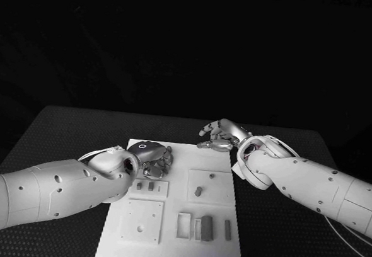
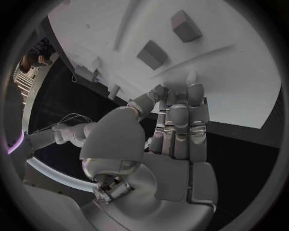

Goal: Assemble the parts on the task board

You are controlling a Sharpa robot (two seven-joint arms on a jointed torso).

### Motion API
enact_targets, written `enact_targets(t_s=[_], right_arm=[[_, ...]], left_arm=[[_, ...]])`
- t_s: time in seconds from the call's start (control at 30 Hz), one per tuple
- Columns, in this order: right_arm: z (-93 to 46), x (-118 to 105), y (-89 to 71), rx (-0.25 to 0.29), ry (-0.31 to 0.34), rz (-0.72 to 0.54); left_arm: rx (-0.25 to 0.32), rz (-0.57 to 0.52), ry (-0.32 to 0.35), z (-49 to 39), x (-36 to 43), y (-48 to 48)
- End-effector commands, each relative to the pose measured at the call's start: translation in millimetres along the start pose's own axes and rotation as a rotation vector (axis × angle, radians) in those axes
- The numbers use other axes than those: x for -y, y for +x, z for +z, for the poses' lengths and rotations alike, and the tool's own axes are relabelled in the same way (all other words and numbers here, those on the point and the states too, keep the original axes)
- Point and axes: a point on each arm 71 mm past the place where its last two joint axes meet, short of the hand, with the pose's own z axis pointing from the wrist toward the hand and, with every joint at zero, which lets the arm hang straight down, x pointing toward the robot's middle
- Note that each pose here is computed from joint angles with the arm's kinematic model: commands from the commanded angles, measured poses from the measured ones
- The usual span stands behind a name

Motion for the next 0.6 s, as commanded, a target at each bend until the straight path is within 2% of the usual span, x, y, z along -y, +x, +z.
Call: enact_targets(t_s=[0.03, 0.13, 0.3, 0.43, 0.6], right_arm=[[-0.3, -1, 0.7, -0.01, -0.007, 0.001], [-0.4, 0, 0.6, -0.01, -0.007, 0.001], [-0.7, 0, 0.2, -0.01, -0.005, 0.001], [-0.7, 0, 0.2, -0.011, -0.005, 0.001], [-0.8, 1, -0.2, -0.01, -0.003, 0.0]], left_arm=[[0.045, -0.05, 0.012, -3.3, 1.5, -4.6], [0.069, -0.073, 0.012, -3.3, 2.0, -12.8], [0.081, -0.087, 0.01, -6.7, -0.5, -19.1], [0.062, -0.095, 0.0, -13.1, -5.3, -22.3], [0.018, -0.096, -0.024, -25.5, -11.6, -22.0]])
